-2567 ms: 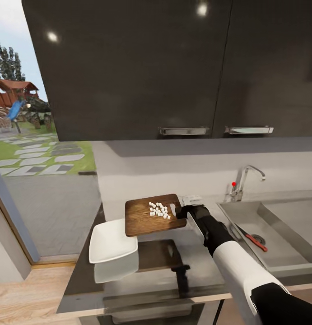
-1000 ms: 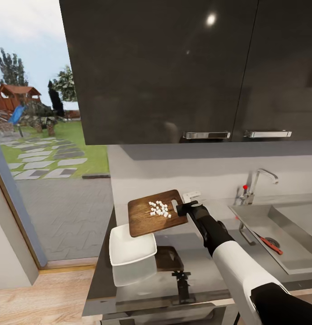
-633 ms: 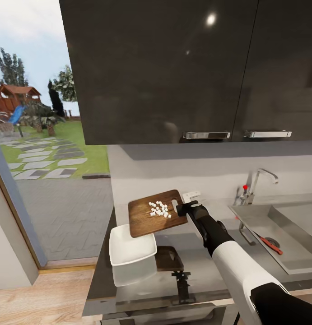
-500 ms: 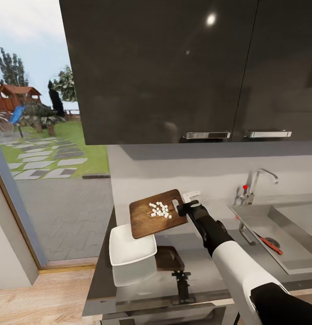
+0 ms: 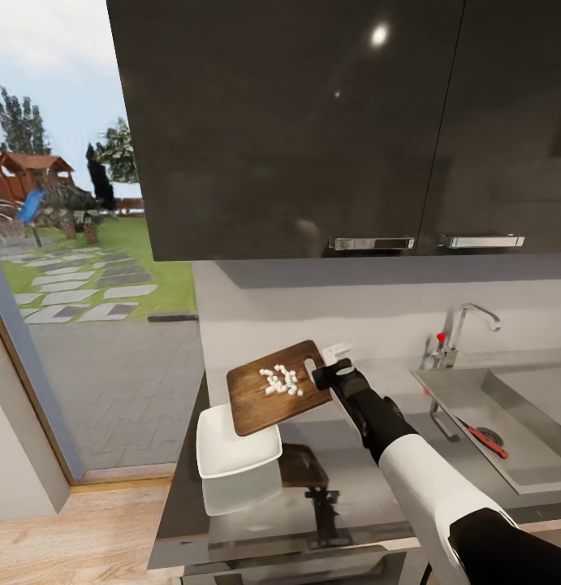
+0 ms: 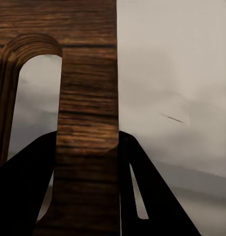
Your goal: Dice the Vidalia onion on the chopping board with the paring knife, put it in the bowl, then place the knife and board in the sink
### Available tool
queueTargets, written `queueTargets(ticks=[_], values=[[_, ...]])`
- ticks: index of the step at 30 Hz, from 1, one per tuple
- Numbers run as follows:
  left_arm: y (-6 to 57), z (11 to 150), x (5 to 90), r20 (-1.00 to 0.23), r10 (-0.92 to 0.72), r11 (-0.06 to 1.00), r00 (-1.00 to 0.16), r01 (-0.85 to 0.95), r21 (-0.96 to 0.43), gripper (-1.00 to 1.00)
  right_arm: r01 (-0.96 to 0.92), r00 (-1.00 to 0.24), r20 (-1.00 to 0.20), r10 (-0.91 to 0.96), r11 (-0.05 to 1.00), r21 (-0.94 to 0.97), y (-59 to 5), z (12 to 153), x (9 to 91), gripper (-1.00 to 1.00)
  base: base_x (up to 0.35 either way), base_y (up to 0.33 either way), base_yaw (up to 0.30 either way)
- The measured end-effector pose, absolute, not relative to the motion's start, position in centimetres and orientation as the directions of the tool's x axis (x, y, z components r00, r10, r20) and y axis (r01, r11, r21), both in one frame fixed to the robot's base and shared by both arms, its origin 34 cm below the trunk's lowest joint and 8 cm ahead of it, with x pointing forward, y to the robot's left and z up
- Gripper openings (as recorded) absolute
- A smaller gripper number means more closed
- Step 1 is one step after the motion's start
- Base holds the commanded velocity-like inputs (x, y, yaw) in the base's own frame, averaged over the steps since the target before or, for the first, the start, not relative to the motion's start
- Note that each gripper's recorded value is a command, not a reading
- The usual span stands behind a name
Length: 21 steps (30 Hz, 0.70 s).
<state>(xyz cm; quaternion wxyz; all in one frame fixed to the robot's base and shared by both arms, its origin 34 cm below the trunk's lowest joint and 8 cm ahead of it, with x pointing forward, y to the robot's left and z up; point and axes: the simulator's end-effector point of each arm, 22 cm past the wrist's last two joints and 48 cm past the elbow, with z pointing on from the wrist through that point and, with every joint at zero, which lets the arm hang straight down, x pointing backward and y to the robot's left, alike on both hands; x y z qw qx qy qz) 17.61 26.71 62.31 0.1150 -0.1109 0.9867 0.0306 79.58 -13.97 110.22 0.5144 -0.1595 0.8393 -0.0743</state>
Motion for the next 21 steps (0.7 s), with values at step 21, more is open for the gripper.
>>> queueTargets(ticks=[21], values=[[26.7,62.3,17.6,-0.234,-0.212,0.974,-0.949,-0.225,0.033,1.00,-0.202,-0.408,-0.842,-0.351,0.935,-0.292,-12.5,110.6,79.4,-1.00,0.000,0.000,0.000]])
